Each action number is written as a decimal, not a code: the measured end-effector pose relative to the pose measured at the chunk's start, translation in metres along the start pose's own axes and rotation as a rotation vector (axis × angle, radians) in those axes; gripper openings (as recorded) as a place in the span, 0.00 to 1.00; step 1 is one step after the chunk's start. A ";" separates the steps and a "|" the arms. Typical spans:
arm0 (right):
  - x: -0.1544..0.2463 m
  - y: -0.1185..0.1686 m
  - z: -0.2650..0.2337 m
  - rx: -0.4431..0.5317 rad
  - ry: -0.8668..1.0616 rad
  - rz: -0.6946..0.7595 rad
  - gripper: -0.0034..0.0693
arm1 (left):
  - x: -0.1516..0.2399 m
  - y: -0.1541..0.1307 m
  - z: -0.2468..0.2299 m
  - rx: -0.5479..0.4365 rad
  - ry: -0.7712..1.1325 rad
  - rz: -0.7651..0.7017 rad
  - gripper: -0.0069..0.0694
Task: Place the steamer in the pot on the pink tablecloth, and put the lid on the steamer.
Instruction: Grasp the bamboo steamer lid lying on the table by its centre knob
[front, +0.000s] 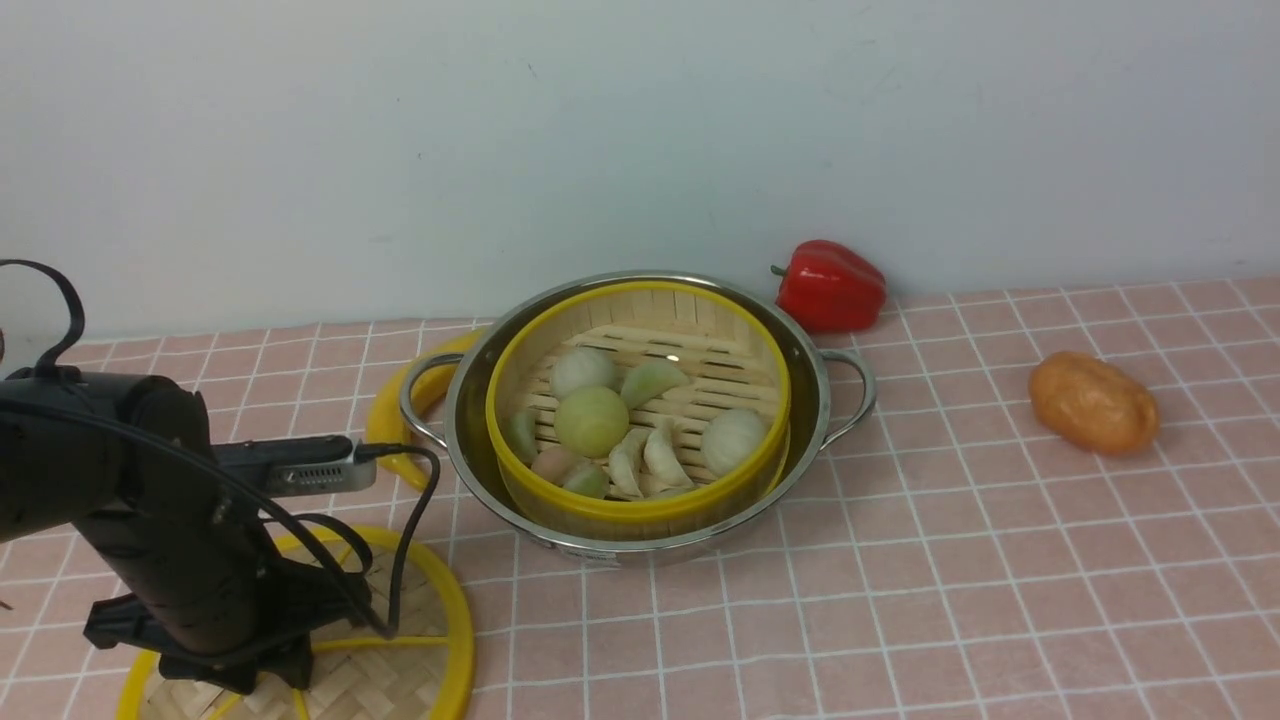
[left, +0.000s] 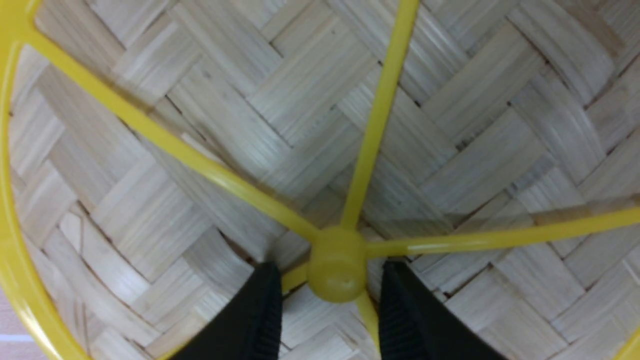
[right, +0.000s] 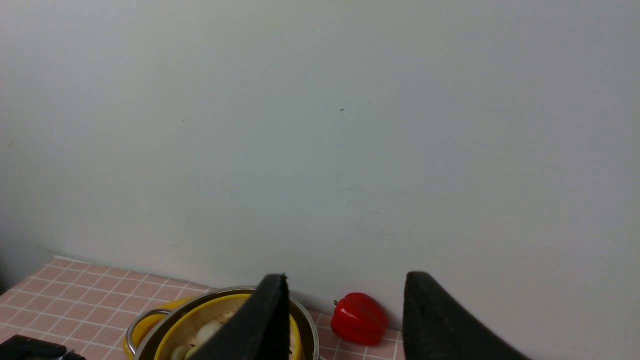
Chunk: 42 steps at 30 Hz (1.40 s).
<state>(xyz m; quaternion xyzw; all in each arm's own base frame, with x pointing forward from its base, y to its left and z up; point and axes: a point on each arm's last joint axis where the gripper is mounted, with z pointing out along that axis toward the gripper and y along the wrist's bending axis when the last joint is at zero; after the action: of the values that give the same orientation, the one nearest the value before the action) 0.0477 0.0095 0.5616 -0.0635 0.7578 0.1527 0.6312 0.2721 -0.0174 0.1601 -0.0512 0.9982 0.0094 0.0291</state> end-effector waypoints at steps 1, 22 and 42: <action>0.000 0.000 0.000 0.000 0.000 0.000 0.49 | 0.000 0.000 0.000 0.000 -0.002 0.000 0.41; 0.001 0.000 0.001 0.001 0.004 -0.001 0.49 | -0.001 -0.001 0.000 0.007 -0.016 -0.004 0.41; 0.001 0.000 0.002 0.001 0.008 0.006 0.49 | -0.004 -0.002 0.001 0.022 -0.046 -0.012 0.41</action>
<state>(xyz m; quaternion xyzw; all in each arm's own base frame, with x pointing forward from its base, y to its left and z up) 0.0492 0.0103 0.5599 -0.0613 0.7606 0.1539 0.6277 0.2760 -0.0189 0.1598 -0.0568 0.9970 -0.0004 0.0526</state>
